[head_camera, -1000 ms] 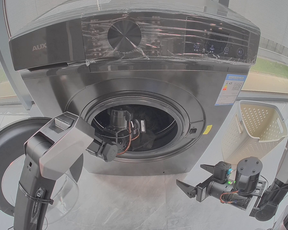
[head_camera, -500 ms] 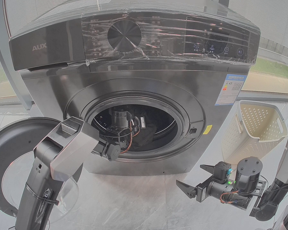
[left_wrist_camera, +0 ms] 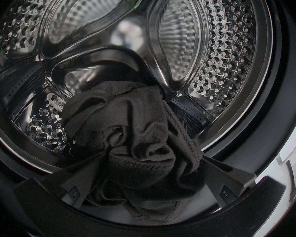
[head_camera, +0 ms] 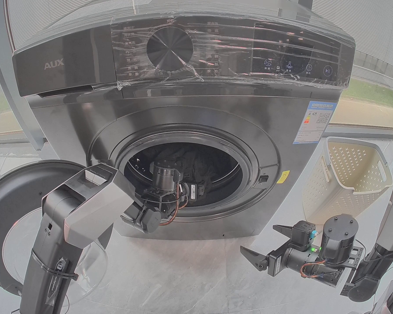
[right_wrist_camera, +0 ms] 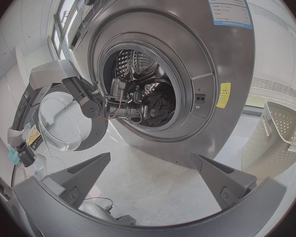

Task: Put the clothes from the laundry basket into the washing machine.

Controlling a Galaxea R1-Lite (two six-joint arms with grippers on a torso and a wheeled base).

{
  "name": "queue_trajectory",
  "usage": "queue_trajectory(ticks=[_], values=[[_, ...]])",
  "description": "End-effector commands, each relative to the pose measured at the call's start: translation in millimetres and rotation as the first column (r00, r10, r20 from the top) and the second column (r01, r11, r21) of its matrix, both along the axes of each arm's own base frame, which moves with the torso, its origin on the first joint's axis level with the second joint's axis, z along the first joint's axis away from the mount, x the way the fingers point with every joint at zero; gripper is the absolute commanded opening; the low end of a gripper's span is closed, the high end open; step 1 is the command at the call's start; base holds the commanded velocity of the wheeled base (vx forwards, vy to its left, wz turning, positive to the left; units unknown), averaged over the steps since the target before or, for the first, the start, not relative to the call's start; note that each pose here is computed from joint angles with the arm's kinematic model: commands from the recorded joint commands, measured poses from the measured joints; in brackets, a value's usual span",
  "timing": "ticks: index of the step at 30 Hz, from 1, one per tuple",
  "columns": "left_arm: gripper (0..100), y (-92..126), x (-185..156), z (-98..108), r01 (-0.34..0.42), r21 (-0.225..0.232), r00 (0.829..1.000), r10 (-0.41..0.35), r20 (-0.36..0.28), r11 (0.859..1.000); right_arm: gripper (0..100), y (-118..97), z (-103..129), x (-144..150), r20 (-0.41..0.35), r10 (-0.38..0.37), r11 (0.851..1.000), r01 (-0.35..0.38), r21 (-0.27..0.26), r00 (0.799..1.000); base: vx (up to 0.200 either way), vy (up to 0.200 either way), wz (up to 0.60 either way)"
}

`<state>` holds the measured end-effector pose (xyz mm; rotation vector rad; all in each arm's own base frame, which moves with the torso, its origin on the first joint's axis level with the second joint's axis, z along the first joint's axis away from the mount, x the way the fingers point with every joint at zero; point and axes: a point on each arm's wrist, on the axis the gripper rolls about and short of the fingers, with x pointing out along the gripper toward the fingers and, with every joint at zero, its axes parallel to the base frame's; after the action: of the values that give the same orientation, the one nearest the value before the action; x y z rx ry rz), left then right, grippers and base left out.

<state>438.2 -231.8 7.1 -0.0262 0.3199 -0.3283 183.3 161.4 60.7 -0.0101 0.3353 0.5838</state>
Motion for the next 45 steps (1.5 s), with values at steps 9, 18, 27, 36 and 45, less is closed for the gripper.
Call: queue_trajectory(ticks=[9,18,27,36,45], values=[[0,0,6,-11,-0.003,0.011,1.0,0.003,-0.001,1.0,100,0,0,0,-0.001,0.002,1.0,-0.002,0.0,1.0,0.0,0.0,0.0],[0,-7,42,34,-0.083,-0.132,0.969,0.111,0.221,0.988,100,0,0,0,0.0,0.002,1.0,-0.002,0.001,1.0,0.0,0.0,0.0],[0,-10,63,39,-0.088,-0.214,0.94,0.152,0.305,0.973,100,0,-1,0,-0.002,0.0,1.0,0.0,-0.001,1.0,0.0,0.0,0.0],[0,-9,68,27,-0.11,-0.207,0.942,0.168,0.289,0.972,100,0,-1,0,-0.002,0.0,1.0,0.0,-0.001,1.0,0.0,0.0,0.0],[0,-9,67,29,-0.109,-0.208,0.941,0.168,0.293,0.972,100,0,0,0,-0.002,0.0,1.0,0.0,-0.001,1.0,0.0,0.0,0.0]])
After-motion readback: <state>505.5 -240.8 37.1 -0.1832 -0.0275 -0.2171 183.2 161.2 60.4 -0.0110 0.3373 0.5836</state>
